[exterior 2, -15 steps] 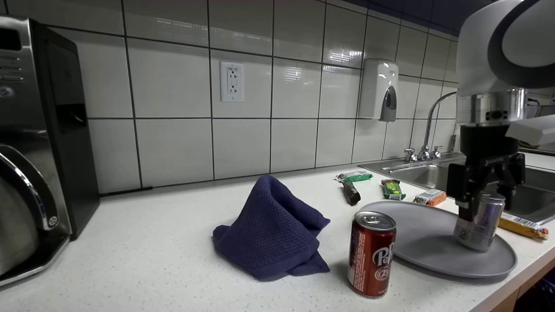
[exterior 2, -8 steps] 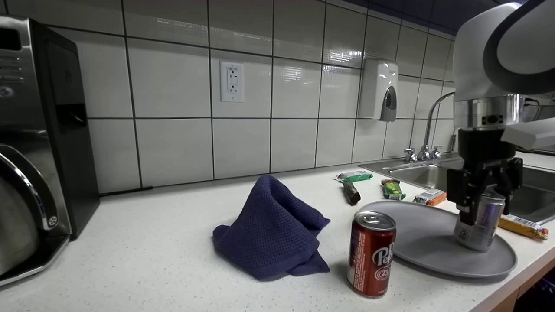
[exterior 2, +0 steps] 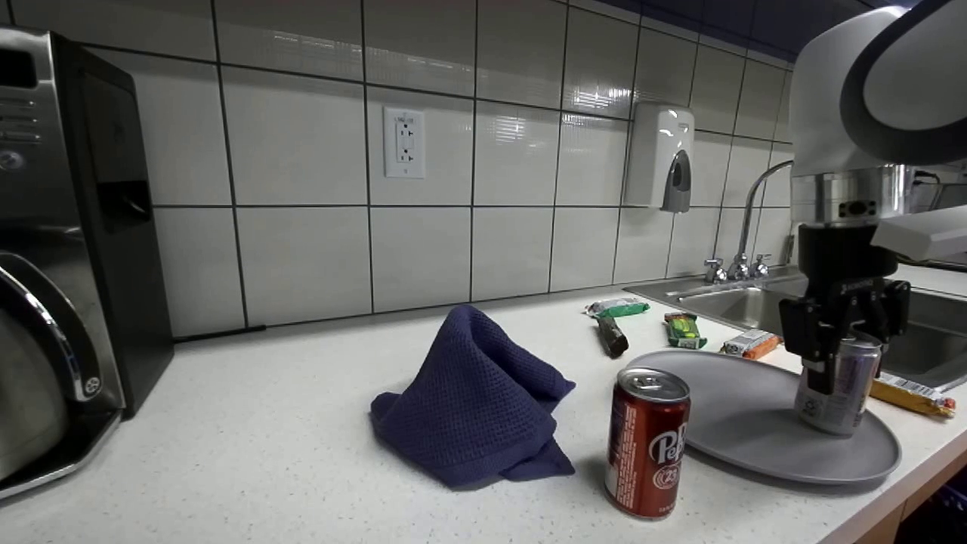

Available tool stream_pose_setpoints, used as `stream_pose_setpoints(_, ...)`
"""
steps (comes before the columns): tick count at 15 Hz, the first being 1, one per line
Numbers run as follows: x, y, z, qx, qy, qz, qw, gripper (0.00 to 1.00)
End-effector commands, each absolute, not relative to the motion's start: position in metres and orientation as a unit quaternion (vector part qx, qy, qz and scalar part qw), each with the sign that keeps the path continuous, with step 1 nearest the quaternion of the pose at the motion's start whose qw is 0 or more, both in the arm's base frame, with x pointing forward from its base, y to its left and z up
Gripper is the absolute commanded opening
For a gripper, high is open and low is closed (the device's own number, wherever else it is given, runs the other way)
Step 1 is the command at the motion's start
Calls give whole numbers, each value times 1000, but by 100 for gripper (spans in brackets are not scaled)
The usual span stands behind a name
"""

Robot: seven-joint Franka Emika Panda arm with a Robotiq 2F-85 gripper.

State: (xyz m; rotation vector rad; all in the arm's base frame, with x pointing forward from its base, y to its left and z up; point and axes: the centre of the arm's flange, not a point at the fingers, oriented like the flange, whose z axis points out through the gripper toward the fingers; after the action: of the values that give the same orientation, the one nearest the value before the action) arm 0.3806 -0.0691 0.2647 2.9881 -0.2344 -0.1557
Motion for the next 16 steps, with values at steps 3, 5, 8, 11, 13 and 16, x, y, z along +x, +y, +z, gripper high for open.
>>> stream_pose_setpoints(3,389,-69,275,992,-86,-42,77,40)
stream_pose_setpoints(5,394,-65,282,993,-84,-37,79,40)
stream_pose_setpoints(8,407,-59,292,993,-84,-27,77,40)
stream_pose_setpoints(11,420,-50,299,993,-82,-15,79,40)
stream_pose_setpoints(13,430,-44,304,994,-81,-7,78,40)
stream_pose_setpoints(16,442,-31,313,994,-75,7,77,40)
